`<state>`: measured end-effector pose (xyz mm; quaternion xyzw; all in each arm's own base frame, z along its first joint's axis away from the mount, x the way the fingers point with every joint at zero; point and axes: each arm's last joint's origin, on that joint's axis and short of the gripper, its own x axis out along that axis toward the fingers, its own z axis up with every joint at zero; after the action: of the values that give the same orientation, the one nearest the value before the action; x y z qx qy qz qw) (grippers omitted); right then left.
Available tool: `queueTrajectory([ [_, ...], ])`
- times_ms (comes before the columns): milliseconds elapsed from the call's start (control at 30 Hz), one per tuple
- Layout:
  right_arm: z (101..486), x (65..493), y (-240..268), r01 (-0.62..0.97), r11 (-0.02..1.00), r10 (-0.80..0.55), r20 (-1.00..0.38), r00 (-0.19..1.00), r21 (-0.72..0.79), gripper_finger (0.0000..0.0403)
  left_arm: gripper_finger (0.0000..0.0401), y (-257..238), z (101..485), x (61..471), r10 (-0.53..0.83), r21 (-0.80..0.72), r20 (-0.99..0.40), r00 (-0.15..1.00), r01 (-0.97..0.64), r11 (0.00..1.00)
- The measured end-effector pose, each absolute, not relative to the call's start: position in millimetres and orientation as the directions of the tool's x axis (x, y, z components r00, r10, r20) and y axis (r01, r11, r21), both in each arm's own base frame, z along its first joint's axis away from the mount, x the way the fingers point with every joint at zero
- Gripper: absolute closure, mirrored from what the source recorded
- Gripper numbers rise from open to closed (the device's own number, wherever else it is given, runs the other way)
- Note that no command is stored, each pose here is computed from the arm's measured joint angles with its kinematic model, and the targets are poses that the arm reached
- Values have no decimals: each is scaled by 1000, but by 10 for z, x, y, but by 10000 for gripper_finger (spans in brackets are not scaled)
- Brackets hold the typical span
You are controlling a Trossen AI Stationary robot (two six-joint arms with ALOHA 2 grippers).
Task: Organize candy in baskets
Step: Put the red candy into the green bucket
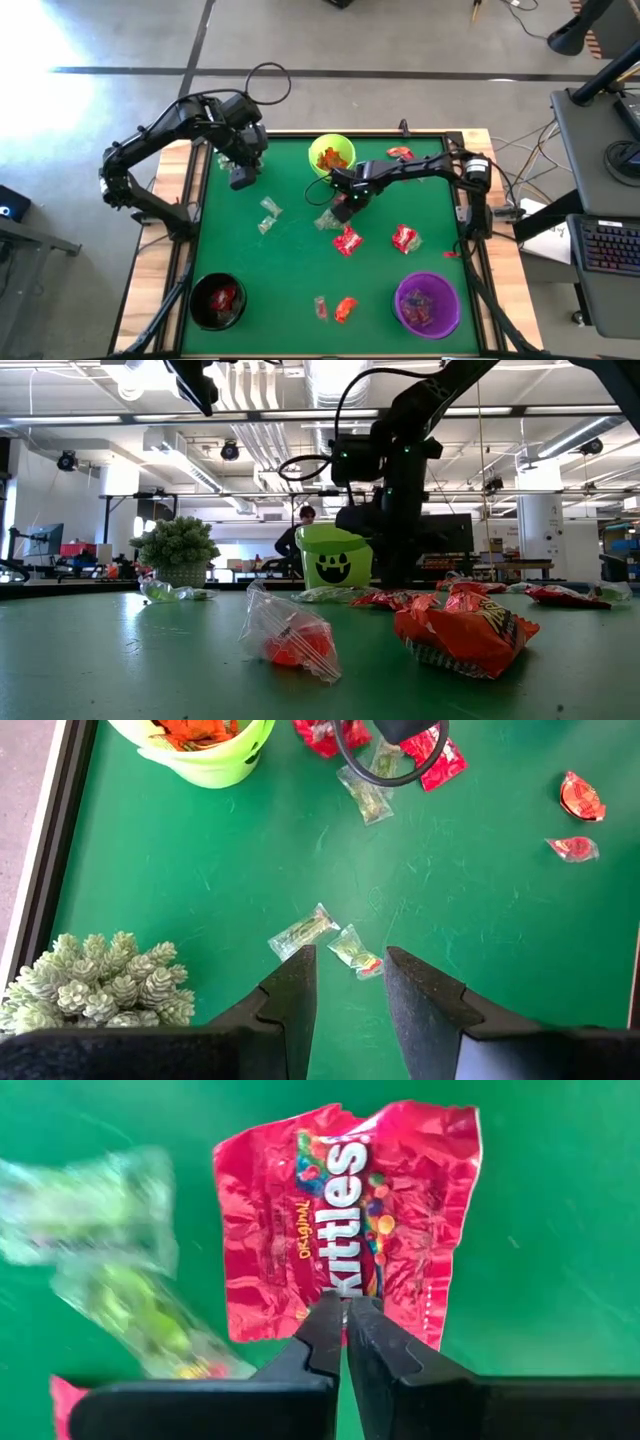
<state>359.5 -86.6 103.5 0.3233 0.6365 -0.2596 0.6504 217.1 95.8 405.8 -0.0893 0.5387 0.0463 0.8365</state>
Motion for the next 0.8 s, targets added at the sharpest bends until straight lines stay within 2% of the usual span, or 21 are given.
queueTrajectory([
  [167, 1423, 3543, -795, 729, 676, 33, -993, 114, 107, 394, 298, 957, 4057, 2169, -20, -95, -911, 413, -163, 982],
  [300, 1684, 3363, -745, 727, 686, -94, -995, 38, -36, 394, 298, 957, 4057, 2169, -20, -94, -911, 413, -160, 983],
  [367, 1852, 3316, -765, 728, 683, -153, -986, 61, -61, 394, 298, 957, 4057, 2169, -20, -93, -911, 413, -159, 983],
  [467, 2002, 3295, -792, 763, 646, -179, -976, 127, -19, 394, 298, 957, 4057, 2169, -20, -93, -911, 413, -157, 983],
  [633, 2249, 3351, -758, 747, 655, -199, -929, 312, 110, 393, 298, 957, 4057, 2169, -20, -92, -911, 413, -157, 983],
  [800, 2295, 3355, -679, 725, 675, -174, -925, 338, 139, 393, 298, 958, 4057, 2169, -19, -92, -910, 413, -157, 983],
])
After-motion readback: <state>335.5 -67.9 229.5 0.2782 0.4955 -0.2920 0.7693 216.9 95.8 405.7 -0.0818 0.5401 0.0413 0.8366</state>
